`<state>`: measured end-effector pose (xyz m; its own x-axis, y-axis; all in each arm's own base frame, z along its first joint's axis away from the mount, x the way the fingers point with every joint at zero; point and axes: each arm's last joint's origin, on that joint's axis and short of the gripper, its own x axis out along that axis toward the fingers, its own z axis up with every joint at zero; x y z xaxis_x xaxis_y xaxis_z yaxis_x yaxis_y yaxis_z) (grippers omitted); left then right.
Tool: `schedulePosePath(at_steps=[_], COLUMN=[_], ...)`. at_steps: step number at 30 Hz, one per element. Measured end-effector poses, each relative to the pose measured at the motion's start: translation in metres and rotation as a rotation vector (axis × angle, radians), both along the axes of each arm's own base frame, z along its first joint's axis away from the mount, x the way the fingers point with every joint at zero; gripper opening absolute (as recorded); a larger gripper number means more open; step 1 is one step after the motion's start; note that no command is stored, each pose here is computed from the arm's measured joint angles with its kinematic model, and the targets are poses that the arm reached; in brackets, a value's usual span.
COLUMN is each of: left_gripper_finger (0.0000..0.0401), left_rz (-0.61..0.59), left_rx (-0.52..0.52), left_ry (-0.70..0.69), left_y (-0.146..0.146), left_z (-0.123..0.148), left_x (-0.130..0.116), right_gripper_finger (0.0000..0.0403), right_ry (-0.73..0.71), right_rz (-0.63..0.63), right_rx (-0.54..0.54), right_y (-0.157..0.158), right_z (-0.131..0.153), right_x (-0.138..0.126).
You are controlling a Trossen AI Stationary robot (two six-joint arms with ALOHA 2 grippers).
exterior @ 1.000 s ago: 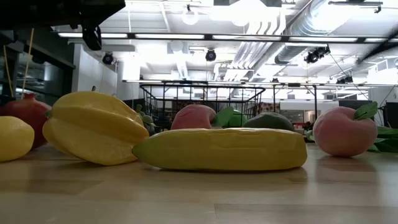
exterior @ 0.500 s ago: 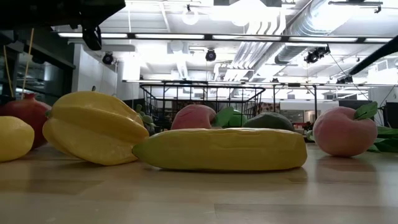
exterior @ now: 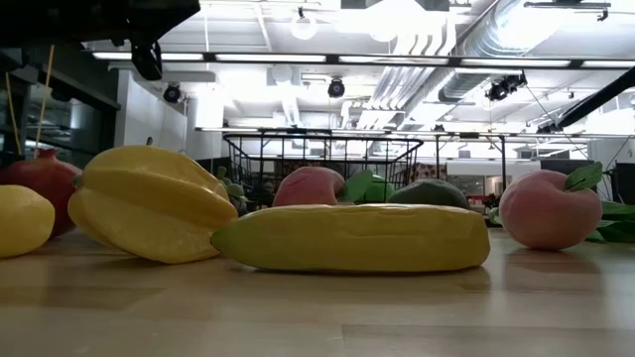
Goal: Build produce basket
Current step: Put the grapes into the black wire basket
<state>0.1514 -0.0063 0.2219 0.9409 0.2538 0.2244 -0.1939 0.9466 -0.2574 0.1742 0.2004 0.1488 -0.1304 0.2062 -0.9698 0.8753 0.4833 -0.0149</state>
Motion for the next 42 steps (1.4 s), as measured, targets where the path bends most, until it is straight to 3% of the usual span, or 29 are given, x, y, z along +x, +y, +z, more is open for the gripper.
schedulePosePath(at_steps=[3, 10, 14, 18, 31, 36, 42], left_gripper_finger=[0.0, 0.0, 0.0, 0.0, 0.0, 0.0, 0.0], left_rz=[0.0, 0.0, 0.0, 0.0, 0.007, 0.006, 0.006], left_rx=[0.0, 0.0, 0.0, 0.0, 0.029, 0.024, 0.024], left_ry=[0.0, 0.0, 0.0, 0.0, 0.008, 0.007, 0.007], left_y=[0.0, 0.0, 0.0, 0.0, 0.0, 0.0, 0.0], left_z=[0.0, 0.0, 0.0, 0.0, 0.0, 0.0, 0.0], left_x=[0.0, 0.0, 0.0, 0.0, 0.0, 0.0, 0.0], right_gripper_finger=[0.0008, 0.0006, 0.0004, 0.0002, 0.0001, 0.0, 0.0], right_ry=[0.005, -0.054, -0.184, -0.422, -1.051, -1.187, -1.25], right_rz=[0.028, 0.132, 0.212, 0.281, 0.501, 0.627, 0.735], right_rx=[0.014, 0.118, 0.199, 0.207, -0.097, -0.213, -0.354], right_y=[0.0, -0.003, -0.008, -0.017, -0.065, -0.084, -0.112], right_z=[0.0, 0.023, 0.049, 0.076, 0.133, 0.143, 0.149], right_x=[0.0, -0.005, -0.01, -0.011, 0.005, 0.025, 0.043])
